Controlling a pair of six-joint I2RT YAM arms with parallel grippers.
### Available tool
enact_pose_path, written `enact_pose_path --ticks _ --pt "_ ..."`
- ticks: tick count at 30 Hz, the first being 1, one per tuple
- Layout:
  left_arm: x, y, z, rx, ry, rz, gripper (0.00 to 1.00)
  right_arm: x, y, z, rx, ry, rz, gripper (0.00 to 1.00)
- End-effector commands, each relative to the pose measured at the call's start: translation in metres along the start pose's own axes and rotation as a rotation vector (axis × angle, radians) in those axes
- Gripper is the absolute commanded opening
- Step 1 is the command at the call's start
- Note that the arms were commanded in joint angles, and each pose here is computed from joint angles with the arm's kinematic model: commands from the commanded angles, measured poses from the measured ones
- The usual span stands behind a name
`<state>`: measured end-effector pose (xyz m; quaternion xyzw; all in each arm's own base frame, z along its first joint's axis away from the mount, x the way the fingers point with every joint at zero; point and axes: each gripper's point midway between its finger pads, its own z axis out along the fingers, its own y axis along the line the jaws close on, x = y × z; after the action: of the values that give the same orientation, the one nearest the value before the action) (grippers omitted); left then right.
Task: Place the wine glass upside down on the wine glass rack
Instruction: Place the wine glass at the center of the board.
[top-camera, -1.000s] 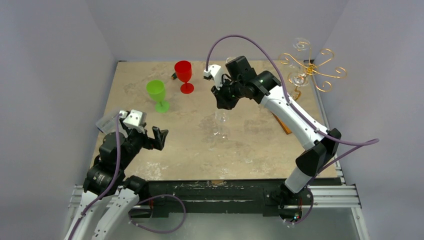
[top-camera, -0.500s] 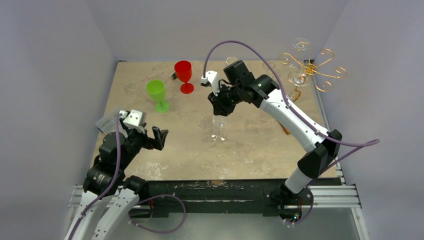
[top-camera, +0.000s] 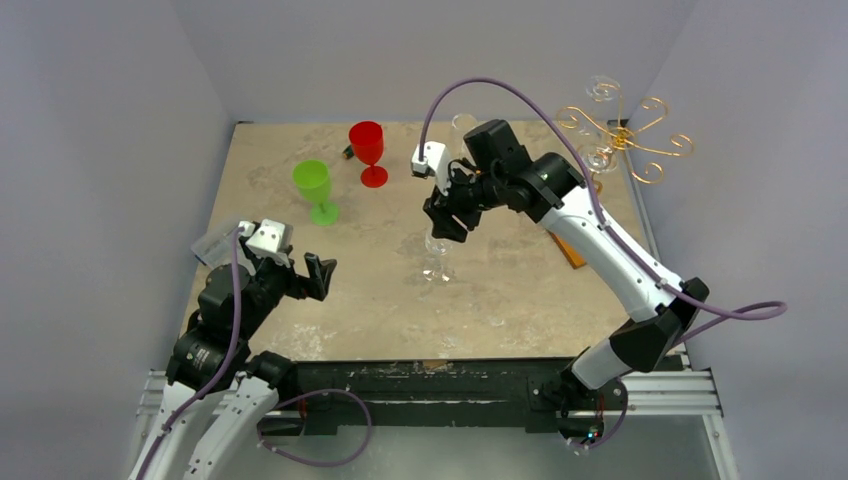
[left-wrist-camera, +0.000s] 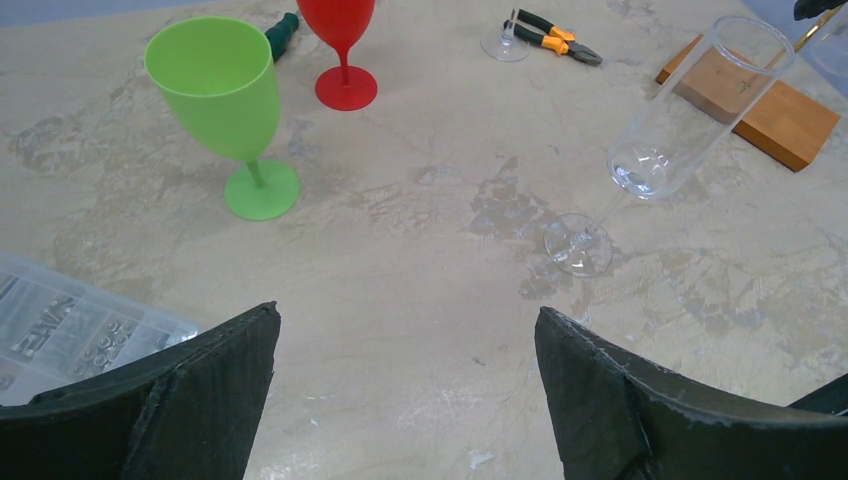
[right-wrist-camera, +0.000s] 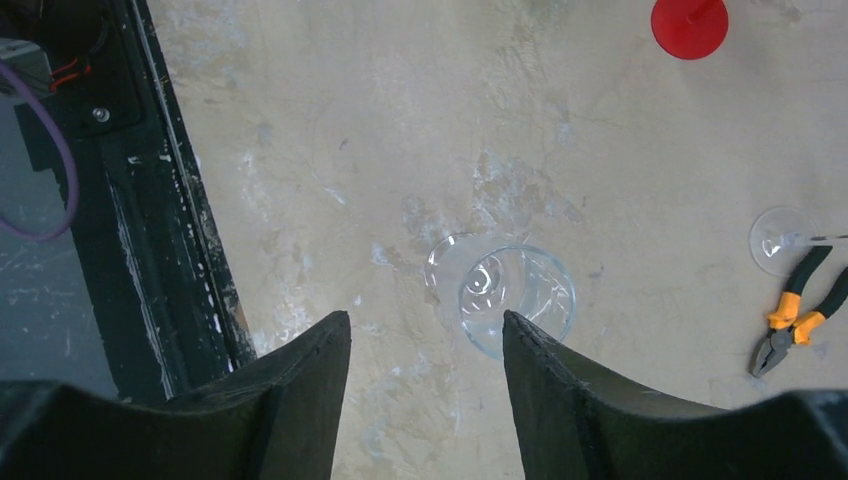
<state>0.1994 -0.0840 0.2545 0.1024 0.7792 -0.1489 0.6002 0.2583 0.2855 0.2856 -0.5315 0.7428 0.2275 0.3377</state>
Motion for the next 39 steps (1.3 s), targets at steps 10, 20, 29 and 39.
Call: enact_pose_path --ticks 10,20,29,39 --pt "-0.005 -0.010 0.002 0.065 -0.025 0.021 0.95 -0.026 0.033 -0.051 -0.093 -0.117 -0.154 0.59" --pt "-0.015 -0.034 0.000 0.201 -0.086 0.016 0.97 -0.014 0.042 -0.087 -0.151 -0.229 -0.148 0.59" --pt "-0.016 -0.069 0.018 0.372 -0.068 -0.143 0.97 0.034 0.052 -0.096 -0.140 -0.300 -0.185 0.64" --pt "0.007 -0.079 0.052 0.416 -0.058 -0.358 0.97 0.111 0.073 -0.057 -0.237 -0.248 -0.199 0.66"
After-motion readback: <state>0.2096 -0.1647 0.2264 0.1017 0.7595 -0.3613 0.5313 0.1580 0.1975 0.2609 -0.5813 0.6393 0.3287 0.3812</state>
